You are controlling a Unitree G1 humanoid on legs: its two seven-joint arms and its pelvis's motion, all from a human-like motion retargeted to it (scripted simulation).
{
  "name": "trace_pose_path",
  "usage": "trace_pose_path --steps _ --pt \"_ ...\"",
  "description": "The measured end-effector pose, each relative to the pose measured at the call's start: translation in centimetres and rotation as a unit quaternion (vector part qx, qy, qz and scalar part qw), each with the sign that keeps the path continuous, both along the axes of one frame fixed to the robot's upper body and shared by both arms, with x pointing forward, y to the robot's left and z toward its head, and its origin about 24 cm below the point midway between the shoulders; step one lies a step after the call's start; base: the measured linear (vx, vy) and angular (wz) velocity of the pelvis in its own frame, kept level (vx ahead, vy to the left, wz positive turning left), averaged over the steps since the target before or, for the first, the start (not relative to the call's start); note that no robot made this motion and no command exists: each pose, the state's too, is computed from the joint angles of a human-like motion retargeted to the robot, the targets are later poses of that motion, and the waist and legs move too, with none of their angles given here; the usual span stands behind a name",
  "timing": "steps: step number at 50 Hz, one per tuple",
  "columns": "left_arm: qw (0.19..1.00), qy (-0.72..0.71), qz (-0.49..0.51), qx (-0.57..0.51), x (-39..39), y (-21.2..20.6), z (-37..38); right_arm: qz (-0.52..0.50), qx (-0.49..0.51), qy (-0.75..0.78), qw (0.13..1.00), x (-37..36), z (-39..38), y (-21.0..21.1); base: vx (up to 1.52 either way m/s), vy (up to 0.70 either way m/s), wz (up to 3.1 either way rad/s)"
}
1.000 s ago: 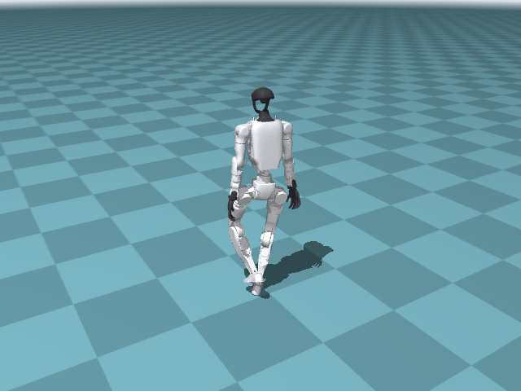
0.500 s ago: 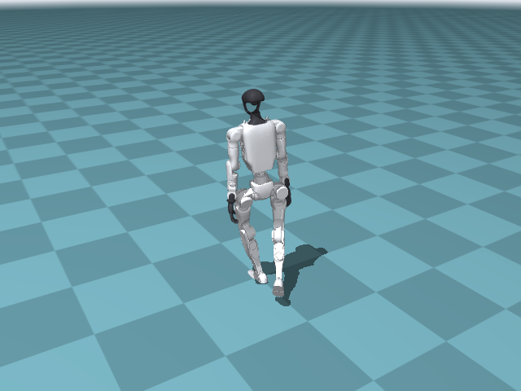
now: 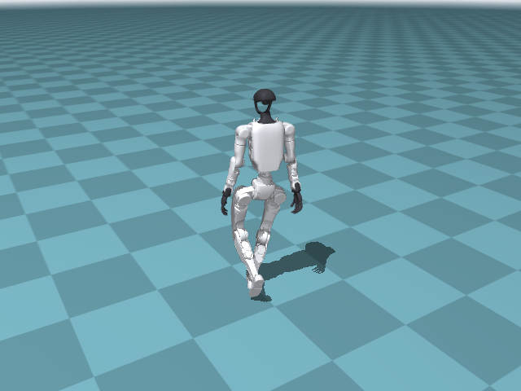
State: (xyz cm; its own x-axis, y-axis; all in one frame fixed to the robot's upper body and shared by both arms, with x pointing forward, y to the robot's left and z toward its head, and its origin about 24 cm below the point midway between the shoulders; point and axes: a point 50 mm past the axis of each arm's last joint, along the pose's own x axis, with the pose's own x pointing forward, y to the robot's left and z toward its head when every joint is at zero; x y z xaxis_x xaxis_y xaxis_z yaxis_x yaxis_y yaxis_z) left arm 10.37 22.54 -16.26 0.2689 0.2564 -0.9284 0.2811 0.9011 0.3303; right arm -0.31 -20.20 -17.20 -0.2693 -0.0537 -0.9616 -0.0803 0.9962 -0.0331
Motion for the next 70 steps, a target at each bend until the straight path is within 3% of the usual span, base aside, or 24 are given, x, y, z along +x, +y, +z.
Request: trace_pose_path --steps 8,15,20,28,35,40,45,52,60,70 --pt "0.971 0.179 0.105 -0.116 -9.6 -1.9 -1.4 0.084 0.0 -0.13 0.988 8.7 0.2 1.4 0.37 0.28 -0.39" --pt "0.954 0.265 0.041 -0.131 -14.1 -2.7 -1.3 0.202 0.013 -0.241 0.949 15.1 1.5 2.9 0.48 0.41 0.09" --pt "0.958 0.257 0.009 -0.131 -13.2 -2.1 -1.3 0.229 0.03 -0.247 0.941 16.0 1.7 3.8 0.63 -0.19 -0.25" --pt "0.978 0.143 -0.116 -0.099 -5.8 -1.3 -1.1 0.147 -0.045 -0.223 0.962 10.7 0.4 0.4 0.75 0.12 0.19" --pt "0.971 0.007 -0.225 0.084 0.5 4.4 2.3 0.084 -0.049 -0.21 0.973 7.6 0.1 -1.4 0.58 0.12 0.15" --pt "0.977 0.036 -0.202 0.058 0.2 4.3 2.0 0.073 -0.116 -0.167 0.976 4.7 0.4 -4.3 0.47 -0.11 0.34" --pt "0.991 0.053 -0.12 -0.02 -1.4 1.5 0.4 -0.012 -0.106 -0.04 0.993 -0.2 1.1 -6.1 0.5 -0.15 0.28" --pt "0.983 0.119 -0.126 -0.054 -5.2 0.2 -0.7 -0.124 -0.077 -0.006 0.989 -3.3 1.0 -4.4 0.84 -0.34 0.35" --pt "0.914 0.346 -0.2 -0.075 -12.9 0.7 -0.7 -0.08 -0.002 0.067 0.995 -7.7 1.0 -1.2 1.04 -0.29 -1.27" --pt "0.957 0.193 -0.213 -0.029 -6.7 -0.3 -1.1 -0.063 -0.033 -0.05 0.996 -0.1 -0.1 -1.4 0.62 0.44 0.55"
